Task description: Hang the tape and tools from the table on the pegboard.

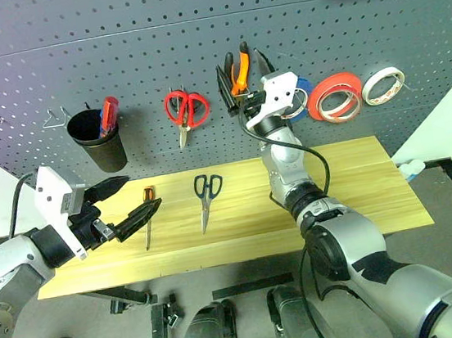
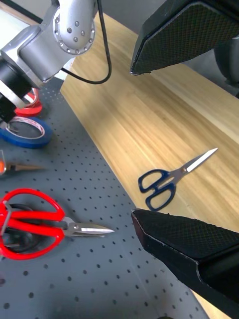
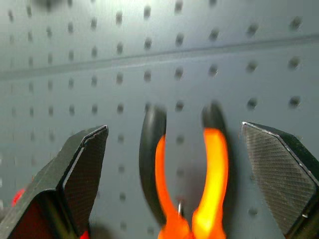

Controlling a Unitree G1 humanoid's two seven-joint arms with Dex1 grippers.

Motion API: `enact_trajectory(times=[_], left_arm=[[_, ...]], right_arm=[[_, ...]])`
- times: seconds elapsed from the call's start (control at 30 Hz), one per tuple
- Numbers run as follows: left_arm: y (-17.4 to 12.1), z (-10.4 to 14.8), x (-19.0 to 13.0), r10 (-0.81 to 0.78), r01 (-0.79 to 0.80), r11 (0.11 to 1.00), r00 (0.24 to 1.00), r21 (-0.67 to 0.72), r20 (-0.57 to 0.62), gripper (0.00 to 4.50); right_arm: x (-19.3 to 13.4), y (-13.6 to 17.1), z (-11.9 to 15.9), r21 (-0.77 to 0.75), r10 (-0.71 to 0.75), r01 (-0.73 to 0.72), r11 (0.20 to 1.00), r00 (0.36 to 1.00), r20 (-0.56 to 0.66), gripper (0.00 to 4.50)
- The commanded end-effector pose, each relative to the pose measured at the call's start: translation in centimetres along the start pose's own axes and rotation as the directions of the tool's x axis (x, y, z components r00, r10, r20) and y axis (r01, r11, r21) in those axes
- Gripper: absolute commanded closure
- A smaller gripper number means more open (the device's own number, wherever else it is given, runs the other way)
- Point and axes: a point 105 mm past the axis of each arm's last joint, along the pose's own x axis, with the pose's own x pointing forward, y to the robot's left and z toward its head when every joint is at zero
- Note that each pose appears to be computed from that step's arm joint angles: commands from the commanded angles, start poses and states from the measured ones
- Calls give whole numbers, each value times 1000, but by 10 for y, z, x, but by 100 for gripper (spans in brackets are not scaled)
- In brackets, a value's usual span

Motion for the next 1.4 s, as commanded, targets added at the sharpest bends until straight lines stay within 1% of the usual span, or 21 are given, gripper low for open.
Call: enact_trajectory(times=[0.03, 0.17, 0.33, 0.47, 0.5, 0.57, 0.63, 0.7, 0.77, 0.87, 0.9, 0.97, 1.0, 1.07, 1.13, 1.17, 1.2, 1.23, 1.27, 1.3, 1.4], left_arm=[[1, 5, 1, -10, 10, 1000, 1000, 22, 13, 0], [1, 4, 4, -17, 17, 1000, 1000, 25, 16, 0], [3, 3, 4, -18, 17, 1000, 1000, 23, 22, 0], [5, 1, 7, -14, 13, 1000, 999, 22, 29, 0], [6, 0, 7, -13, 13, 1000, 999, 23, 29, 0], [8, -1, 9, -16, 15, 1000, 999, 18, 32, 0], [10, -3, 12, -22, 21, 1000, 999, 14, 38, 0], [11, -4, 16, -30, 29, 999, 999, 18, 37, 0], [12, -4, 19, -44, 43, 999, 998, 19, 41, 0], [14, -5, 24, -55, 54, 998, 997, 17, 48, 0], [15, -6, 25, -58, 57, 998, 997, 16, 50, 0], [15, -8, 29, -69, 69, 998, 996, 12, 51, 0], [15, -10, 32, -72, 72, 997, 996, 7, 50, 0], [16, -15, 38, -69, 69, 998, 996, 8, 47, 0], [18, -22, 43, -60, 59, 998, 998, 11, 27, 0], [20, -26, 45, -45, 44, 999, 999, 22, 24, 0], [24, -30, 47, -18, 18, 1000, 1000, 14, 24, 0], [28, -33, 49, 7, -7, 1000, 1000, 3, 21, 0], [34, -40, 52, 54, -54, 998, 999, 27, 5, 0], [38, -46, 56, 94, -94, 995, 996, 18, -4, 0], [46, -64, 71, 184, -181, 982, 981, 52, -54, 0]], right_arm=[[6, -3, 24, 13, -7, 5, 1000, 993, 114, 3], [-4, -9, 27, 8, 4, -5, 1000, 991, 132, 3], [-29, -17, 26, 29, 25, -28, 999, 996, 91, 3], [-46, -33, 45, 24, -3, 1, 1000, 998, 68, 3], [-48, -39, 47, 40, -26, 24, 999, 999, 47, 3], [-51, -50, 48, 13, -48, 48, 999, 998, -33, 3], [-57, -53, 47, 37, -5, 9, 999, 993, -117, 3], [-61, -51, 50, 64, 70, -61, 996, 984, -165, 3], [-67, -56, 46, 124, 132, -103, 987, 958, -255, 3], [-83, -65, 33, 298, 254, -133, 945, 874, -414, 3], [-88, -66, 34, 361, 306, -149, 921, 849, -431, 3], [-96, -72, 40, 420, 388, -194, 886, 807, -446, 3], [-99, -74, 42, 408, 422, -235, 882, 780, -462, 3], [-113, -72, 45, 456, 534, -319, 831, 689, -490, 3], [-116, -78, 48, 445, 565, -364, 818, 653, -504, 3], [-122, -76, 53, 492, 615, -384, 781, 611, -499, 3], [-126, -77, 56, 498, 647, -419, 759, 570, -506, 3], [-128, -78, 57, 486, 661, -449, 750, 545, -516, 3], [-128, -76, 63, 501, 693, -479, 721, 523, -497, 3], [-135, -73, 64, 494, 726, -533, 687, 467, -505, 3], [-148, -71, 58, 513, 772, -588, 625, 367, -520, 3]])
